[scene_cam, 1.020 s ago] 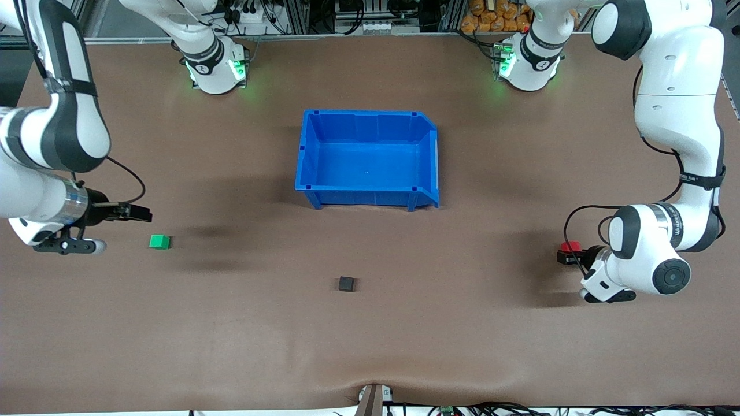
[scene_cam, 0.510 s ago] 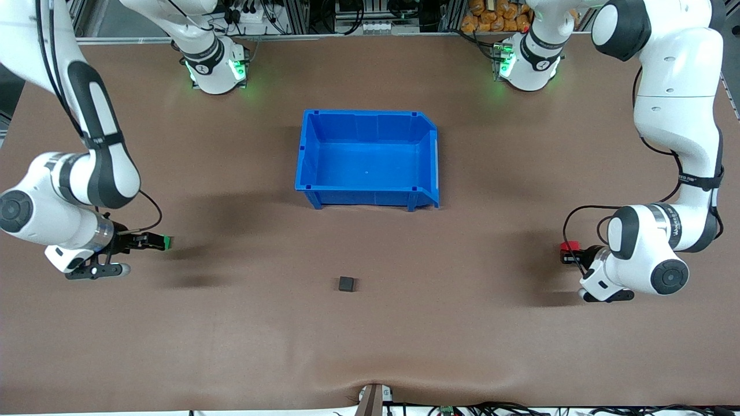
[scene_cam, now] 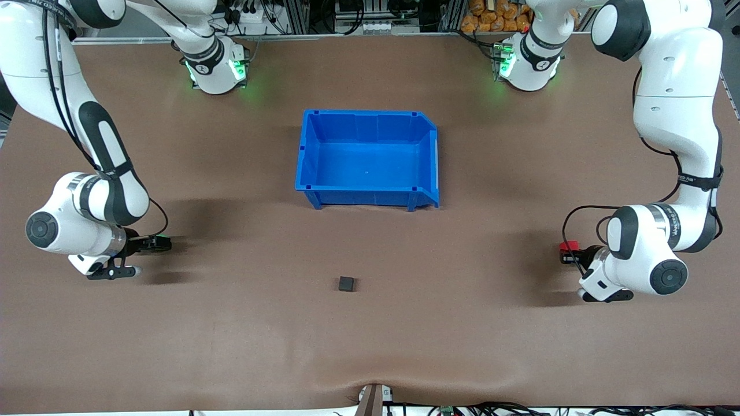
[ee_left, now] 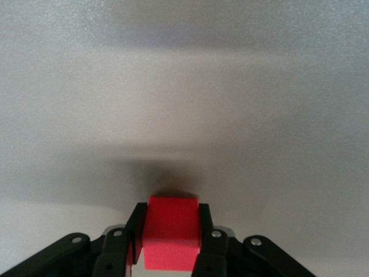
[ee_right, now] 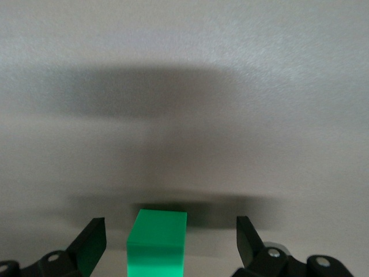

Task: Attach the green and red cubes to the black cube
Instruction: 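Close the right gripper on the green cube while the left gripper lifts the red cube, then carry the red and green cubes toward the black cube with both grippers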

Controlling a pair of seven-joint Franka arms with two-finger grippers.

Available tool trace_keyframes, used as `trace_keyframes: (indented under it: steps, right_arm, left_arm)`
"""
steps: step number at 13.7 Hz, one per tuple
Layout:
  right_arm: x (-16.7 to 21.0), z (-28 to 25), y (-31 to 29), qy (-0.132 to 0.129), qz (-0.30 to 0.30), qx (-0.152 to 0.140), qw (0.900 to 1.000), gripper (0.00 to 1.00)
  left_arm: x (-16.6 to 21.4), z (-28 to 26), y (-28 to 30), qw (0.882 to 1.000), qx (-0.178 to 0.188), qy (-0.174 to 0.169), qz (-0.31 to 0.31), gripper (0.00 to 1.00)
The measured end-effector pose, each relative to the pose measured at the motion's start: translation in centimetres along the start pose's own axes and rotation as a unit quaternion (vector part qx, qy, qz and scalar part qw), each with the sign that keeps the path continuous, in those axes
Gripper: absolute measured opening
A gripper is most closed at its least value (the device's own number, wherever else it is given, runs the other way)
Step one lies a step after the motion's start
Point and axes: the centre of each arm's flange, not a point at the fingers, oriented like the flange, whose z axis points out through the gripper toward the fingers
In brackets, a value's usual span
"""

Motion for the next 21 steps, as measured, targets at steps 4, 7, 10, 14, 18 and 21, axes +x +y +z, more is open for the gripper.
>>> trace_keyframes:
  steps: [4, 7, 10, 14, 18, 21]
  right_arm:
    - [0.0, 0.0, -0.2, -0.003, -0.002, 0.002, 1.000, 1.00]
    - [-0.3, 0.2, -0.4, -0.016, -0.002, 0.005, 1.000, 1.00]
    - [-0.3, 0.3, -0.4, -0.021, -0.002, 0.007, 1.000, 0.93]
    - [-0.2, 0.1, -0.4, -0.018, -0.002, 0.006, 1.000, 0.49]
    - [0.0, -0.3, -0.3, -0.013, -0.030, 0.006, 0.999, 0.40]
    - [0.3, -1.0, -0.3, -0.006, -0.081, 0.004, 0.997, 0.40]
  left_arm:
    - [0.1, -0.3, -0.3, 1.000, -0.011, 0.002, -0.007, 0.40]
    - [0.2, -1.6, -1.2, 0.999, -0.043, 0.012, -0.028, 0.40]
    - [0.3, -2.3, -3.3, 0.994, -0.086, 0.018, -0.060, 0.40]
    - [1.0, -5.6, -0.4, 0.990, -0.114, 0.043, -0.072, 0.40]
    - [0.9, -7.6, 7.6, 0.970, -0.137, 0.030, -0.198, 0.40]
    - [0.3, -9.3, 13.7, 0.924, -0.177, -0.001, -0.338, 0.40]
